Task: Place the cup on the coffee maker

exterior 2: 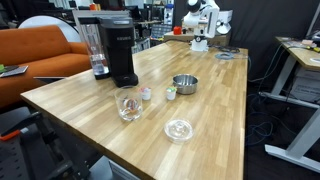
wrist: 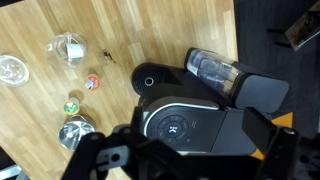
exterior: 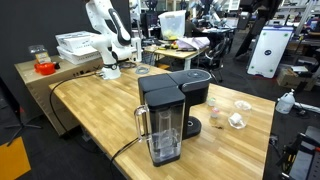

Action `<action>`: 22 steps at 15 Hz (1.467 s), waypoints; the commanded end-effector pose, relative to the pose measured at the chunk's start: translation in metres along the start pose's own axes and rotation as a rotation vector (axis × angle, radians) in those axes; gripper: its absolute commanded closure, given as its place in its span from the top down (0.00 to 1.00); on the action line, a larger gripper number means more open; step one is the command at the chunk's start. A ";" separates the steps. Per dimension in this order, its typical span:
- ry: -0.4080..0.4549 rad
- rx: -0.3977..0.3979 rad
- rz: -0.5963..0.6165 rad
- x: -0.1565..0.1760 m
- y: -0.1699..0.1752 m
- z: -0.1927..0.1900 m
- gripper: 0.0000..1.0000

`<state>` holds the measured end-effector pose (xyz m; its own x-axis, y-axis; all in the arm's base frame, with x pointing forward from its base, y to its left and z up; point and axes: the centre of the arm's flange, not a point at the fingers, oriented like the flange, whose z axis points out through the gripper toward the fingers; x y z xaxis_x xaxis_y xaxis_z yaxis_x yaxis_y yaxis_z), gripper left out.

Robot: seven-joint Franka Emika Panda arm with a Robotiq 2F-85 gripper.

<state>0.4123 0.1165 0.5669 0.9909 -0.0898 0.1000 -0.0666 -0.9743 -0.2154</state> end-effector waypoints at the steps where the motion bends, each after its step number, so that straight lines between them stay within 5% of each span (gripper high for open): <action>1: 0.038 -0.028 0.072 0.004 0.011 -0.002 1.00; 6: 0.044 -0.046 0.199 0.008 0.036 -0.002 1.00; 14: 0.001 -0.231 0.436 0.019 0.083 0.027 1.00; 22: -0.039 -0.208 0.447 0.032 0.084 0.049 1.00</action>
<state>0.4440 0.0419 0.5045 0.8635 -0.5043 0.0046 -0.5040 -0.8632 -0.0304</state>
